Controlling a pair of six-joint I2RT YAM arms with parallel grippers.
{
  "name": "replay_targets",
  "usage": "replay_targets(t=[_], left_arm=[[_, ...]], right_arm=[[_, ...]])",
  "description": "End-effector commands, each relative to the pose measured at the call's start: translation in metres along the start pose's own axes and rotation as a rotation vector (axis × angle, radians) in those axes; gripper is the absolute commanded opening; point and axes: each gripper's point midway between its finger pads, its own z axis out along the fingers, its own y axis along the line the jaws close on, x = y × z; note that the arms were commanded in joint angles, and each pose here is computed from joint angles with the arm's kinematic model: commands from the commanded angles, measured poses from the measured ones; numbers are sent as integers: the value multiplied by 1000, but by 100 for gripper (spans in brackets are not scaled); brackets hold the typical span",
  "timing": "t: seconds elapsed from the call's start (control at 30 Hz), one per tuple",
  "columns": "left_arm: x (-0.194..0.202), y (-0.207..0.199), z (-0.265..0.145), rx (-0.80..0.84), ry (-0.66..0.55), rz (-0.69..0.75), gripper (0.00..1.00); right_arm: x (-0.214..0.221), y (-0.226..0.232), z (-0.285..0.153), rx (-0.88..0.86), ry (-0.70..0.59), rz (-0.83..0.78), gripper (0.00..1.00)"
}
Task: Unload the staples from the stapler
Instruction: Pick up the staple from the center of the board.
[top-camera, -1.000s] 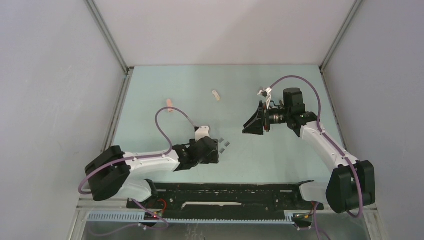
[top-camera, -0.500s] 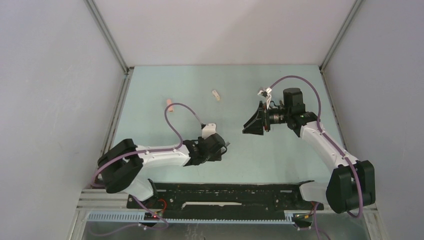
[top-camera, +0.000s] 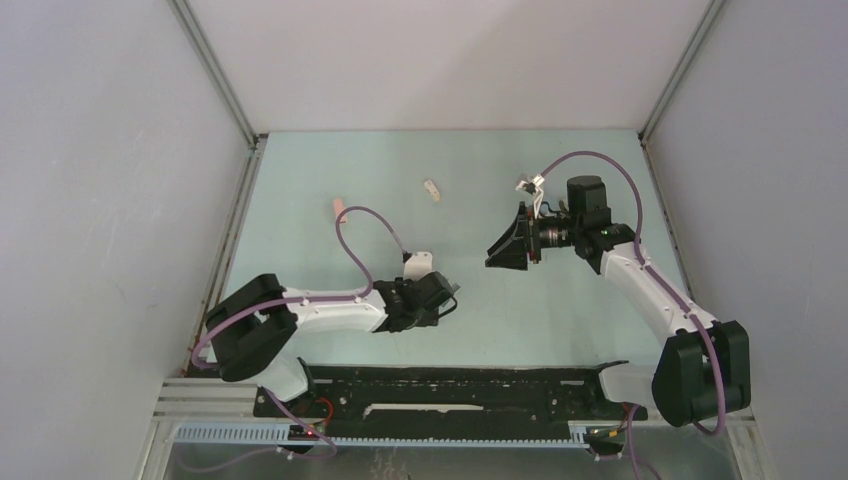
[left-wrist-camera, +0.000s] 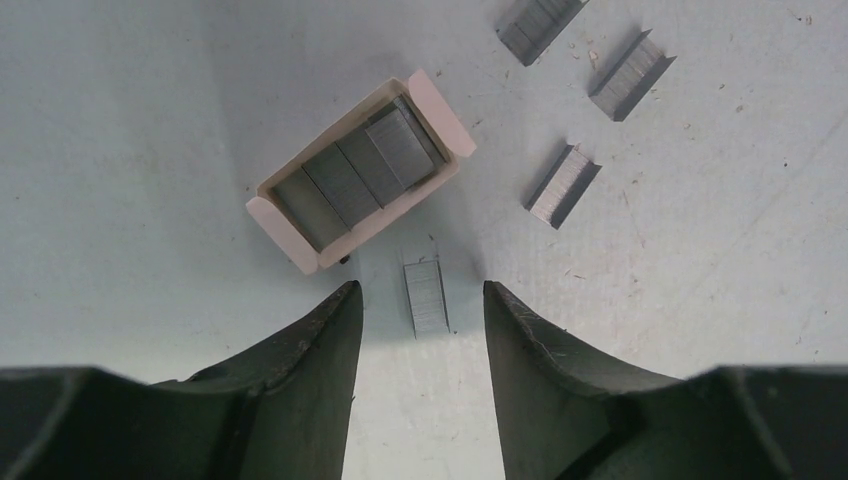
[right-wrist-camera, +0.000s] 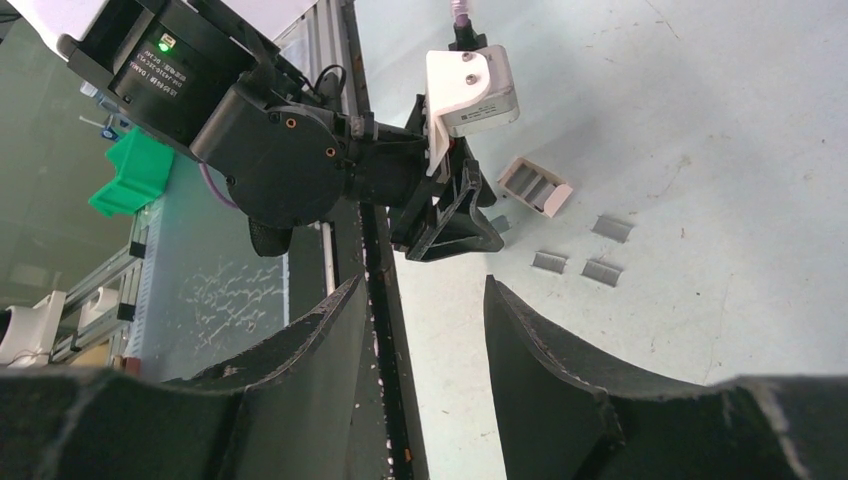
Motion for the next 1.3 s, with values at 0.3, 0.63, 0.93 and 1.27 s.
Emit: replay_targets(t=[0.3, 0.63, 0.93, 1.27], left_arm=[[-13, -7, -4, -17, -46, -38, 51], [-9, -11, -1, -19, -30, -39, 41], [-4, -12, 1, -28, -12, -26, 37], [-1, -10, 6, -49, -2, -6, 34]], right_arm=[[-16, 8, -4, -15, -22, -55, 56], [-16, 9, -4, -19, -22, -54, 56], [-16, 10, -4, -20, -23, -55, 56], [-17, 10, -5, -19, -25, -53, 56]])
